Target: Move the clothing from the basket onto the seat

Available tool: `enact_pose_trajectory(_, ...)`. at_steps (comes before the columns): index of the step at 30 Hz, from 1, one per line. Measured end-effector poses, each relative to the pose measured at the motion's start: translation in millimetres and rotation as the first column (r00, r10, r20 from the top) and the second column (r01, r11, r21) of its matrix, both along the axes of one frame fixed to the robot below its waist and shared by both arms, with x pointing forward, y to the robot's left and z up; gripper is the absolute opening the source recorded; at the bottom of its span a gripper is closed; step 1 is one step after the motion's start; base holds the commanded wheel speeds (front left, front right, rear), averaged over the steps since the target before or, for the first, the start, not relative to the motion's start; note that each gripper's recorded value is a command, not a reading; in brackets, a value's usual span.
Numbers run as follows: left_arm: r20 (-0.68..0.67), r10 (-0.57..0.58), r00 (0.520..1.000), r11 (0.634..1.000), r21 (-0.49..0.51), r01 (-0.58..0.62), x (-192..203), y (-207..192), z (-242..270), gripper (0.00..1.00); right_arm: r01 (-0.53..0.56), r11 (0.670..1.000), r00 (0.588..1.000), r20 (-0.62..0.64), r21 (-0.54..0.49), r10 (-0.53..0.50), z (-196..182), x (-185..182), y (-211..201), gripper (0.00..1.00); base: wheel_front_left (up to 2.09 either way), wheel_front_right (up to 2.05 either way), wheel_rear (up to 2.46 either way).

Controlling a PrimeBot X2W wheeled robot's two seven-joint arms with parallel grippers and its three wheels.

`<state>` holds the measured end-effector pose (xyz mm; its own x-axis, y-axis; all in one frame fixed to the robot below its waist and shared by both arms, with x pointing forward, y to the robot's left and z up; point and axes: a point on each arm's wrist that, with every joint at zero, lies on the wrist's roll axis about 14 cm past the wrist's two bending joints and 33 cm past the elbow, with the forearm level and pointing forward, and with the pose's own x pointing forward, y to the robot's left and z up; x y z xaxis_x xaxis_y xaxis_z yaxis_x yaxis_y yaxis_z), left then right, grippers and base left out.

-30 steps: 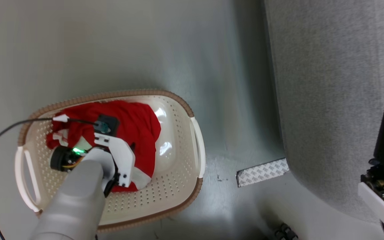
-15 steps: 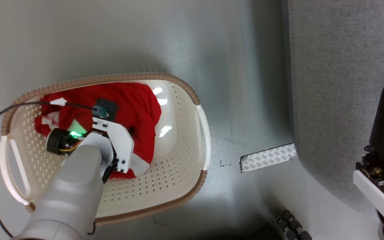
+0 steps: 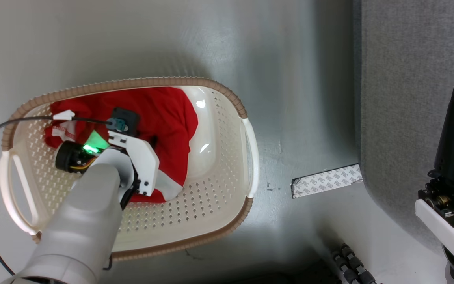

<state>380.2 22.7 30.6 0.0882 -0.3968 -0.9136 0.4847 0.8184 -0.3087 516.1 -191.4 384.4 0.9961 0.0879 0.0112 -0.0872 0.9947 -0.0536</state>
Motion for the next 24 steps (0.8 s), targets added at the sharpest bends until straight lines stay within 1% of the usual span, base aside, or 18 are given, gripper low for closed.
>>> enact_pose_trajectory(2,0.0,-0.003,1.0,1.0,0.0,0.003,0.2,1.0,-1.1,0.49,0.001,1.0,1.0,-0.007,0.001,-0.001,-2.9,-0.3,-0.1,1.0,0.0,0.0,0.0)
enact_pose_trajectory(4,0.001,-0.001,1.0,1.0,-0.006,0.001,1.2,0.2,-1.7,0.41,0.003,1.0,1.0,-0.014,0.001,-0.003,-5.9,-0.9,-0.6,1.0,0.0,0.0,0.0)
enact_pose_trajectory(5,0.003,-0.003,1.0,1.0,-0.011,0.003,2.1,-1.5,-1.7,0.35,0.004,1.0,1.0,-0.017,0.001,-0.004,-7.3,-1.1,-0.7,1.0,0.0,0.0,0.0)
enact_pose_trajectory(6,0.004,-0.004,1.0,1.0,-0.013,0.004,2.8,-1.8,-1.9,0.2,0.004,1.0,1.0,-0.019,0.002,-0.004,-8.4,-1.2,-0.6,1.0,0.0,0.0,0.0)
enact_pose_trajectory(7,0.005,-0.007,1.0,1.0,-0.021,0.007,2.7,-4.1,-1.4,0.02,0.004,1.0,1.0,-0.022,0.002,-0.004,-9.4,-1.3,-0.8,1.0,0.01,0.01,0.01)
enact_pose_trajectory(8,0.009,-0.008,1.0,1.0,-0.024,0.008,2.7,-4.6,-1.4,0.0,0.004,1.0,1.0,-0.023,0.003,-0.004,-10.2,-1.4,-0.5,1.0,0.0,0.0,0.0)
enact_pose_trajectory(12,0.009,-0.02,1.0,0.999,-0.047,0.021,-0.2,-13.8,0.6,0.0,0.004,1.0,1.0,-0.028,0.005,-0.004,-12.6,-1.5,-0.2,1.0,0.0,0.0,0.0)
enact_pose_trajectory(16,-0.019,-0.039,0.999,0.996,-0.083,0.037,-15.3,-29.9,5.7,0.0,0.006,1.0,1.0,-0.03,0.002,-0.006,-12.9,-1.7,-1.2,1.0,0.0,0.0,0.0)
enact_pose_trajectory(24,0.04,0.005,0.999,0.991,-0.134,0.001,-0.7,-39.3,21.7,0.0,0.011,1.0,1.0,-0.014,0.01,-0.011,-3.8,-1.0,-2.3,1.0,0.0,0.0,0.0)
